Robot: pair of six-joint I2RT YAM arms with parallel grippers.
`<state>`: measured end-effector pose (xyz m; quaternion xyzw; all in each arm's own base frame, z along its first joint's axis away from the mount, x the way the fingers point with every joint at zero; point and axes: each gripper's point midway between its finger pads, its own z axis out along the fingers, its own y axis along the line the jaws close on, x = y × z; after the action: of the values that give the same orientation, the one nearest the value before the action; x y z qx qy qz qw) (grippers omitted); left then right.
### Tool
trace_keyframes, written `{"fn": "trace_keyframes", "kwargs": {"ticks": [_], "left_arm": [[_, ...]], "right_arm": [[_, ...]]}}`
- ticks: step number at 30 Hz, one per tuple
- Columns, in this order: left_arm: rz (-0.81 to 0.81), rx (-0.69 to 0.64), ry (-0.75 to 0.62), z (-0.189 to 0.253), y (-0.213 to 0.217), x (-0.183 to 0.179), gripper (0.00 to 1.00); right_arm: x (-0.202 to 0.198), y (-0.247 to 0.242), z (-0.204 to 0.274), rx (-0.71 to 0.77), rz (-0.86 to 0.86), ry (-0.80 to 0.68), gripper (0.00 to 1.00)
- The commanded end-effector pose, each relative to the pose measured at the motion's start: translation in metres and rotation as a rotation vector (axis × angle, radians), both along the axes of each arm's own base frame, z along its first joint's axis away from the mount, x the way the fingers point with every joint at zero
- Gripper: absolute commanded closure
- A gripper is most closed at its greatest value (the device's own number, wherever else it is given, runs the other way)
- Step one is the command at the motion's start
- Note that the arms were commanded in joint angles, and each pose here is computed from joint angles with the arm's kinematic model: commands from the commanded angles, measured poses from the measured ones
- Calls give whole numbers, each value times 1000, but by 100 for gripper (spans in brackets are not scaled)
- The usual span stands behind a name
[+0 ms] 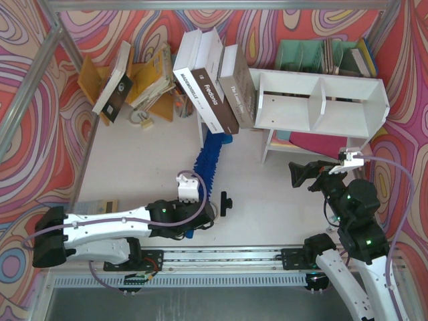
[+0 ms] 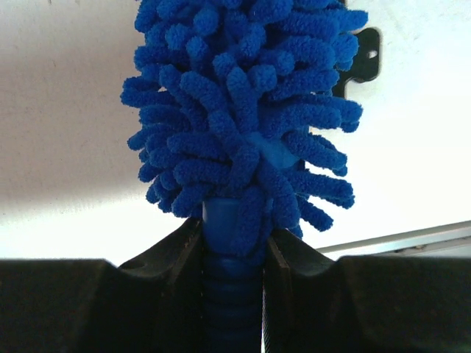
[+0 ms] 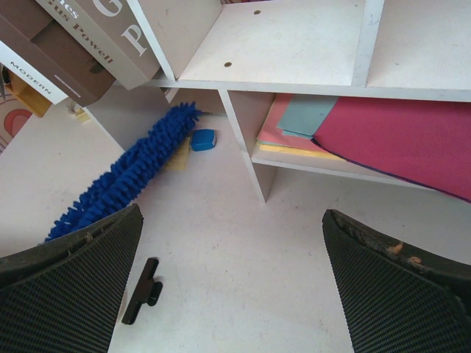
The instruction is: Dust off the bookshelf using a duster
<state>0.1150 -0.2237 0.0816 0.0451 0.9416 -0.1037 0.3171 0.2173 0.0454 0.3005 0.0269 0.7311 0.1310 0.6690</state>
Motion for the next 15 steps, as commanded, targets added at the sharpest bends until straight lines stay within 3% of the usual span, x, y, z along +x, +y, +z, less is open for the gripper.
{"fn": "trace_keyframes", "kwargs": {"ticks": [1, 8, 15], "left_arm": [[17, -21, -105, 44, 4, 18, 100], [-28, -137, -188, 98, -6, 25, 100], [-19, -105, -165, 72, -9, 25, 100]], "right_arm": [[-2, 0, 9, 3, -1, -34, 1], [-2, -1, 8, 4, -6, -35, 1], [-1, -1, 8, 3, -3, -30, 1]]}}
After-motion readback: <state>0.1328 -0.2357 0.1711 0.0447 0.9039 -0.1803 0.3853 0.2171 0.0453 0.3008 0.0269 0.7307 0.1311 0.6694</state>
